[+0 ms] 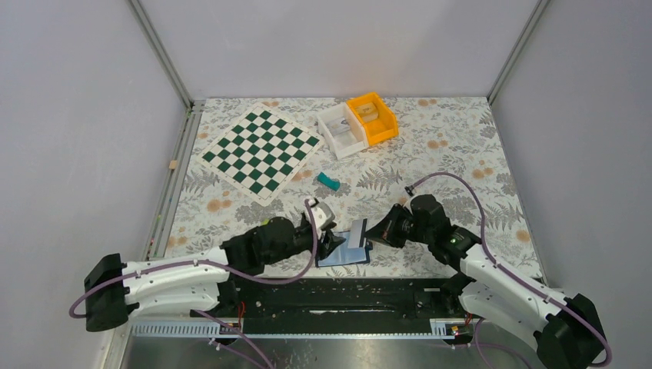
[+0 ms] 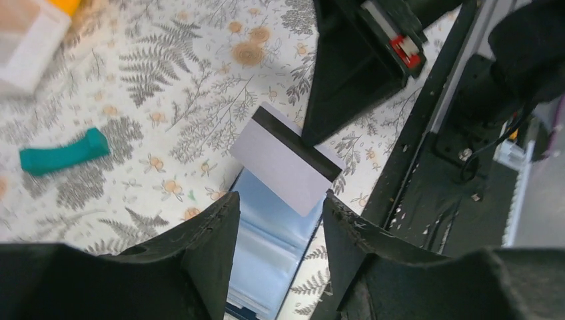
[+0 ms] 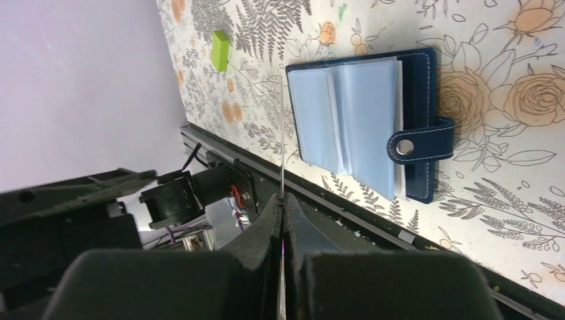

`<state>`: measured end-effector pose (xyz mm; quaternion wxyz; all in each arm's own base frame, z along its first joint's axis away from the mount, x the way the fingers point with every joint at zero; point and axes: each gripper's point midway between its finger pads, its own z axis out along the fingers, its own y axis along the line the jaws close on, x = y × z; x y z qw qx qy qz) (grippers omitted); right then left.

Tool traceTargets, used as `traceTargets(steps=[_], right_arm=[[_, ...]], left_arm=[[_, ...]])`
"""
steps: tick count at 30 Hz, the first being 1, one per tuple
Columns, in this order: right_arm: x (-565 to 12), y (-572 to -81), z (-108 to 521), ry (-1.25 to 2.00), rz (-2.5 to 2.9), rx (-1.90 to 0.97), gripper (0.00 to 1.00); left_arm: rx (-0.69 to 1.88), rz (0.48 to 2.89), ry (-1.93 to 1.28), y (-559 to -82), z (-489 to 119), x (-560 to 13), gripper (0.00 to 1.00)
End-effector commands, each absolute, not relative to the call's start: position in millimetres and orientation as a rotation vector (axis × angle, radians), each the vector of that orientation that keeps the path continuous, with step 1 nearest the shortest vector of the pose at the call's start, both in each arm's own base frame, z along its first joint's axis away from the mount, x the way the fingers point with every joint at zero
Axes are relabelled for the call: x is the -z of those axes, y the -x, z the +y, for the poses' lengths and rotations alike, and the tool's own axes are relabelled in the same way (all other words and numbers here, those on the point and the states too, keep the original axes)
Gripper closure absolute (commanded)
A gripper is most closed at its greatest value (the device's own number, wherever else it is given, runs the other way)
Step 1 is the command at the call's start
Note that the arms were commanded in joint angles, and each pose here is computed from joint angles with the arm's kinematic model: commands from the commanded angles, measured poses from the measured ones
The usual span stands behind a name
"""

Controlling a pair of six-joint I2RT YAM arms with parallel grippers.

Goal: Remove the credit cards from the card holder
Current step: Place the credit card in the storage box.

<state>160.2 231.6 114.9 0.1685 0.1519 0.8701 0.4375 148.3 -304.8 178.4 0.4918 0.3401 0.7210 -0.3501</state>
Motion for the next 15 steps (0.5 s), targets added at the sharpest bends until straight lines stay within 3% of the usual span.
traceTargets(steps=[1,8,15], right_arm=[[-146,-171,233,-0.467,2.391,-1.28,1.0],[-153,-169,232,-0.488,2.362,-1.314,1.0],[-158,-167,233,-0.499,2.345,-1.346,1.0]], left_arm=[[0.638,1.436,-0.974,-155,-310,-201,0.5],[0.528,1.225,-1.202,-120,-327,-185,0.47],[0.336,1.203,-1.253,-124,-338,-168,0.47]])
